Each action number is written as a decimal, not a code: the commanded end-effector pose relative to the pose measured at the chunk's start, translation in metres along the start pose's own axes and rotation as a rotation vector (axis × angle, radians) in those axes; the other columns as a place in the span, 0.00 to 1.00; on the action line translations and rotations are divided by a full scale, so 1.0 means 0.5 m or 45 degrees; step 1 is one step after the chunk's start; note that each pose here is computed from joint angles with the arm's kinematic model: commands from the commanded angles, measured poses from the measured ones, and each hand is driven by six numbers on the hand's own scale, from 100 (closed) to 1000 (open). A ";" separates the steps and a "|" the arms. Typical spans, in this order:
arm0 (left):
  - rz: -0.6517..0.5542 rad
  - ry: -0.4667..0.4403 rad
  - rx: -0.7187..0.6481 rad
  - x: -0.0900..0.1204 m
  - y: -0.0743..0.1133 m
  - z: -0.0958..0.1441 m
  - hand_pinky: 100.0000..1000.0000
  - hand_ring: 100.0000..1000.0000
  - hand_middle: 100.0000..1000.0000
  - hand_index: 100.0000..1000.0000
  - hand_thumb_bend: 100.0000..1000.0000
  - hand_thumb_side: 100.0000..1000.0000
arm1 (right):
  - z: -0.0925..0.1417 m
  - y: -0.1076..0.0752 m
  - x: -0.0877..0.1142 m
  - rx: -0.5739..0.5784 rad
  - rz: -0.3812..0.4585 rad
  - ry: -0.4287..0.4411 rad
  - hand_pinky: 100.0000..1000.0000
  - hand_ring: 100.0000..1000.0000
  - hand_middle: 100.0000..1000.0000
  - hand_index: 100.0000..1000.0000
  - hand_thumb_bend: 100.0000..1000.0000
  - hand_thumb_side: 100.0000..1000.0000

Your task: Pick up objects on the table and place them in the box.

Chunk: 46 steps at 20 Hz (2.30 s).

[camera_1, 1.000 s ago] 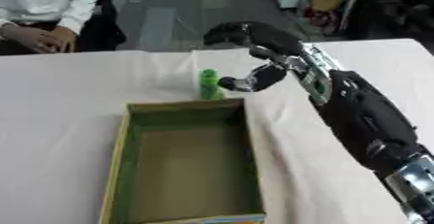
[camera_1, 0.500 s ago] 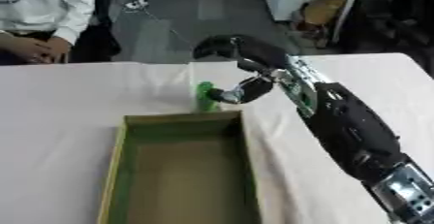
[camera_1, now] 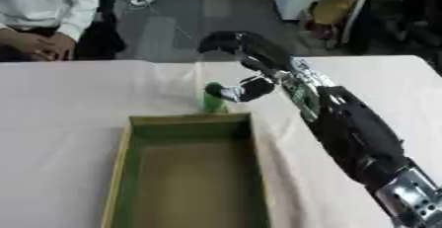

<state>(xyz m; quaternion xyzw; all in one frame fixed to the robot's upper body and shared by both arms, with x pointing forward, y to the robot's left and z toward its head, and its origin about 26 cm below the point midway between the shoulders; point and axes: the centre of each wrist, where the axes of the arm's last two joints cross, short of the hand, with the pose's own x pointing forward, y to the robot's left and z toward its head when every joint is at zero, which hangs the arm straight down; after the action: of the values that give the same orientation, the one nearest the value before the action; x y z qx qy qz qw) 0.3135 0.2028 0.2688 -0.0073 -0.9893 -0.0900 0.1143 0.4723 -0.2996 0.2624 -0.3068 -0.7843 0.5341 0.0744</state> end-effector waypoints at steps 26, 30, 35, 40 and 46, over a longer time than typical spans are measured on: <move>0.036 -0.077 -0.019 0.014 -0.012 -0.029 0.62 0.61 0.76 0.80 0.28 0.55 | -0.005 -0.051 -0.017 -0.043 0.097 0.010 0.59 0.67 0.75 0.84 0.35 0.73; 0.036 -0.078 -0.018 0.014 -0.013 -0.030 0.62 0.61 0.76 0.80 0.28 0.56 | 0.003 -0.054 -0.020 -0.044 0.097 0.026 0.59 0.67 0.75 0.84 0.35 0.72; 0.037 -0.075 -0.016 0.014 -0.014 -0.029 0.62 0.61 0.76 0.80 0.28 0.57 | 0.007 -0.067 -0.022 -0.052 0.112 0.029 0.59 0.67 0.75 0.84 0.35 0.72; 0.038 -0.072 -0.017 0.014 -0.015 -0.029 0.62 0.61 0.76 0.80 0.28 0.57 | 0.015 -0.075 -0.026 -0.052 0.128 0.046 0.59 0.67 0.75 0.84 0.35 0.71; 0.044 -0.071 -0.016 0.014 -0.017 -0.030 0.62 0.61 0.76 0.80 0.27 0.57 | 0.020 -0.078 -0.028 -0.053 0.137 0.053 0.59 0.67 0.75 0.84 0.35 0.71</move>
<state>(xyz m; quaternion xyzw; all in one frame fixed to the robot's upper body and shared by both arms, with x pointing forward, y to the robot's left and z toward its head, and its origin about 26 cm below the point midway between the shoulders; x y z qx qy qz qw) 0.3131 0.1937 0.2756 -0.0235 -0.9902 -0.0919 0.1027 0.4686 -0.3147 0.2772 -0.3421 -0.7795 0.5200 0.0694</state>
